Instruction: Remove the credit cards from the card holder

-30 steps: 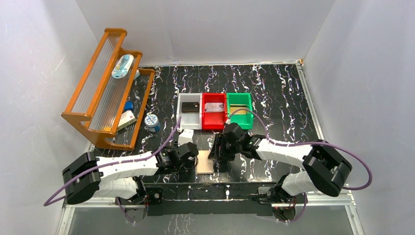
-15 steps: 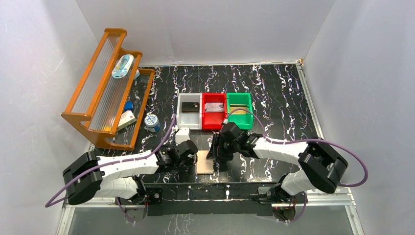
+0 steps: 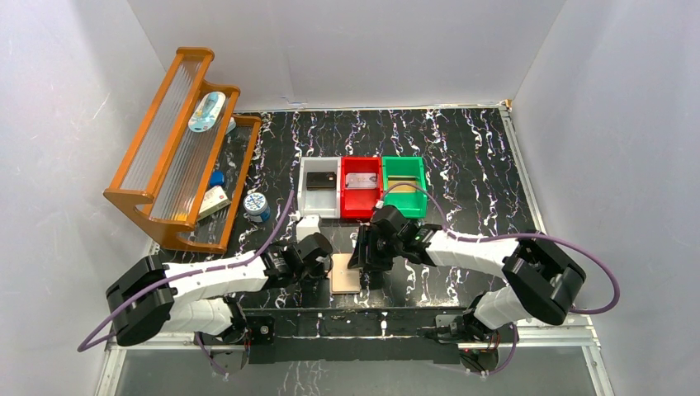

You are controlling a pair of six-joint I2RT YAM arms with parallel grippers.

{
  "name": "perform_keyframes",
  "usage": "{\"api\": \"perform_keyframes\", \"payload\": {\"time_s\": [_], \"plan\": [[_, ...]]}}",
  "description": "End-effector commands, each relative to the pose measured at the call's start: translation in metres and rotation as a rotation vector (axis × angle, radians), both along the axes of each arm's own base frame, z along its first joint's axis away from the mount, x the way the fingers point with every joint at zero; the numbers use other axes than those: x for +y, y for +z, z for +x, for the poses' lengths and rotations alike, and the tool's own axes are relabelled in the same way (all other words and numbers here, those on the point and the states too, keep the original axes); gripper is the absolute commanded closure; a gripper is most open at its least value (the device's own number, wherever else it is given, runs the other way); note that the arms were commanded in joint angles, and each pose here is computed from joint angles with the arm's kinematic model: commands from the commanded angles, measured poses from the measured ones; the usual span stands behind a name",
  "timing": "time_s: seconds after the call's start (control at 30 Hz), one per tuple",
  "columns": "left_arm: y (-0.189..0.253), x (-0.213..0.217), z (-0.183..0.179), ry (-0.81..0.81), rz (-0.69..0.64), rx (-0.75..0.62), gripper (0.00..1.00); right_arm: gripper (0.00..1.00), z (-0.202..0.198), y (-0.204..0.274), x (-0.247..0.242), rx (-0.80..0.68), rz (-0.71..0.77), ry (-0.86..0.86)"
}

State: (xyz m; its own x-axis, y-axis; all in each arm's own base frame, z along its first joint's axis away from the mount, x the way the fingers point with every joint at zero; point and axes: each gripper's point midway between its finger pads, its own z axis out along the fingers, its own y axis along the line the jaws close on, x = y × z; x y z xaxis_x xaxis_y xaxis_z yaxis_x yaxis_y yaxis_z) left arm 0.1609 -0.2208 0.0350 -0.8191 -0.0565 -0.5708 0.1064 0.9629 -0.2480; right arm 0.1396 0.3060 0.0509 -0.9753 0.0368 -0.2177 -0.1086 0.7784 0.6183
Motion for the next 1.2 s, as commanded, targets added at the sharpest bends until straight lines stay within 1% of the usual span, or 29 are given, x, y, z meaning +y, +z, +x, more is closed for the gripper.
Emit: {"api": "perform_keyframes", "payload": {"time_s": [0.0, 0.1, 0.23, 0.37, 0.47, 0.57, 0.73, 0.8, 0.9, 1.03, 1.1, 1.17], "plan": [[0.043, -0.017, 0.015, -0.047, -0.063, -0.091, 1.0, 0.38, 0.013, 0.024, 0.007, -0.071, 0.005, 0.0], [0.071, -0.024, 0.02, -0.091, -0.095, -0.147, 1.0, 0.37, 0.022, 0.028, -0.008, -0.119, -0.072, -0.051], [0.106, -0.036, 0.023, -0.148, -0.163, -0.206, 1.0, 0.35, 0.042, 0.04, -0.038, -0.21, -0.175, -0.187], [0.117, -0.051, 0.02, -0.211, -0.204, -0.208, 1.0, 0.32, 0.053, 0.052, -0.066, -0.268, -0.219, -0.318], [0.11, -0.061, 0.017, -0.24, -0.21, -0.174, 1.0, 0.31, 0.054, 0.058, -0.077, -0.29, -0.2, -0.368], [0.109, -0.069, 0.016, -0.247, -0.233, -0.152, 1.0, 0.3, 0.051, 0.063, -0.074, -0.3, -0.141, -0.367], [0.12, -0.073, 0.018, -0.243, -0.259, -0.169, 1.0, 0.3, 0.042, 0.06, -0.066, -0.267, -0.075, -0.341], [0.124, -0.069, 0.021, -0.213, -0.254, -0.177, 1.0, 0.31, 0.041, 0.058, -0.063, -0.253, -0.055, -0.337], [0.124, -0.057, 0.025, -0.171, -0.205, -0.185, 1.0, 0.33, 0.038, 0.06, -0.051, -0.232, 0.014, -0.31], [0.114, -0.011, 0.036, -0.051, -0.018, -0.23, 1.0, 0.37, 0.029, 0.065, -0.026, -0.196, 0.129, -0.224], [0.108, 0.008, 0.038, -0.009, 0.04, -0.246, 1.0, 0.39, 0.026, 0.065, -0.018, -0.183, 0.156, -0.189], [0.096, 0.023, 0.036, 0.016, 0.069, -0.233, 1.0, 0.39, 0.027, 0.06, -0.013, -0.16, 0.14, -0.18]]}}
